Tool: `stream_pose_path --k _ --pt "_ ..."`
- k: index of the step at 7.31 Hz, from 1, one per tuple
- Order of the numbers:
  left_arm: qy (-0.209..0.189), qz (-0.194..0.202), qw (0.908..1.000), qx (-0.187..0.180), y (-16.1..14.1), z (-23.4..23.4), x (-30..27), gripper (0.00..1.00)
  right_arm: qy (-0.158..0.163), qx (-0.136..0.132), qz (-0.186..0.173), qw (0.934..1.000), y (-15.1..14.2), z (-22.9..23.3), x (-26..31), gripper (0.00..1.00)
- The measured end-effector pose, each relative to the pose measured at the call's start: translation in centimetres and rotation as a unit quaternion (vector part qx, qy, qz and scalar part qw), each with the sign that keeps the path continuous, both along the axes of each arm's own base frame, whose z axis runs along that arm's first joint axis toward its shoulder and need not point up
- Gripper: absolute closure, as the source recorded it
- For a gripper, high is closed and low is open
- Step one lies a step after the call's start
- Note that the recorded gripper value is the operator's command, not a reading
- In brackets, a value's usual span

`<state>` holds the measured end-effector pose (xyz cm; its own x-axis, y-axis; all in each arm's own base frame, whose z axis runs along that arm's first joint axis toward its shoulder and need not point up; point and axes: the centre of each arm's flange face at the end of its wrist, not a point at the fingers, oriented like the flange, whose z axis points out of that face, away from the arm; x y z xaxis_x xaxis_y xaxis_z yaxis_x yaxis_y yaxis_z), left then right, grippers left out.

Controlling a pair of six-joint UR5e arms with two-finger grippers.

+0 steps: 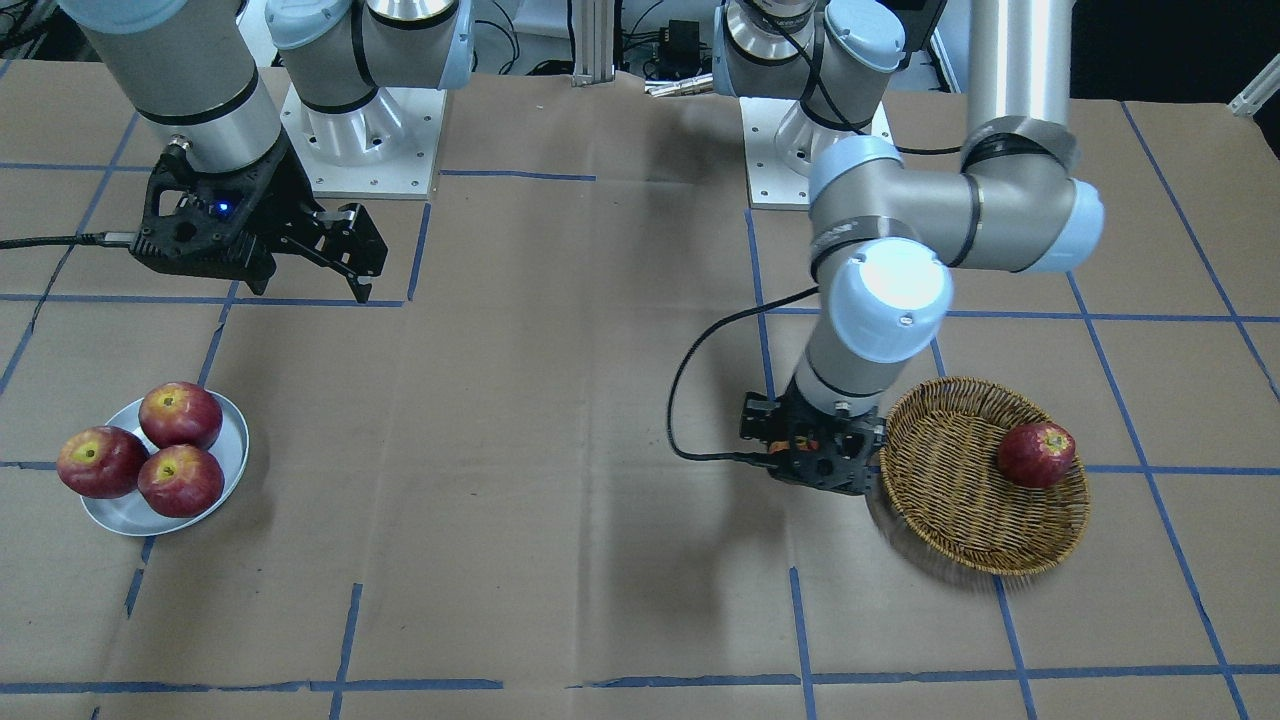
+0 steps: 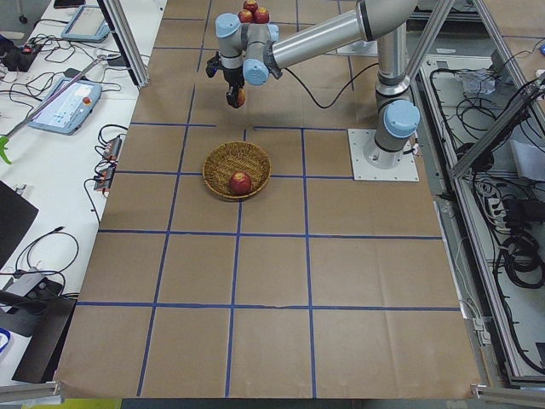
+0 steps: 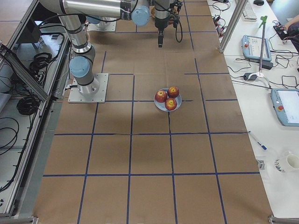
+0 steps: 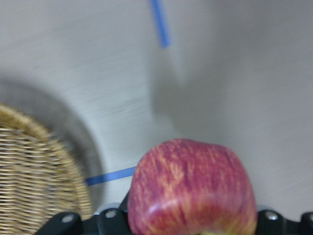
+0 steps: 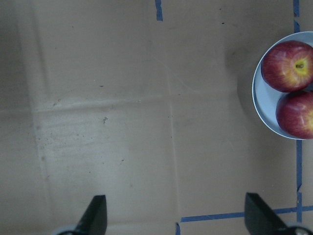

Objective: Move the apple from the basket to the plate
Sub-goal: 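Lift the yellow-red apple and carry it toward the table center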

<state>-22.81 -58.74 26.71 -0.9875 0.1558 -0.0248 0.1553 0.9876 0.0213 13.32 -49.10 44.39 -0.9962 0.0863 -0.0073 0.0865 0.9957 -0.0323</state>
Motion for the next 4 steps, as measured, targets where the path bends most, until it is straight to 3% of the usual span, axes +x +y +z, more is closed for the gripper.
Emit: stream_pose_path --k 2,4 --pt "0.007 0.03 0.9994 -0.019 -1.6 -1.6 -11.6 0.72 0.0 0.0 0.0 1.0 0.0 0.0 0.0 0.0" --pt "0.011 0.016 0.9993 -0.031 -2.1 -3.9 -20.5 0.73 0.0 0.0 0.0 1.0 0.0 0.0 0.0 0.0"
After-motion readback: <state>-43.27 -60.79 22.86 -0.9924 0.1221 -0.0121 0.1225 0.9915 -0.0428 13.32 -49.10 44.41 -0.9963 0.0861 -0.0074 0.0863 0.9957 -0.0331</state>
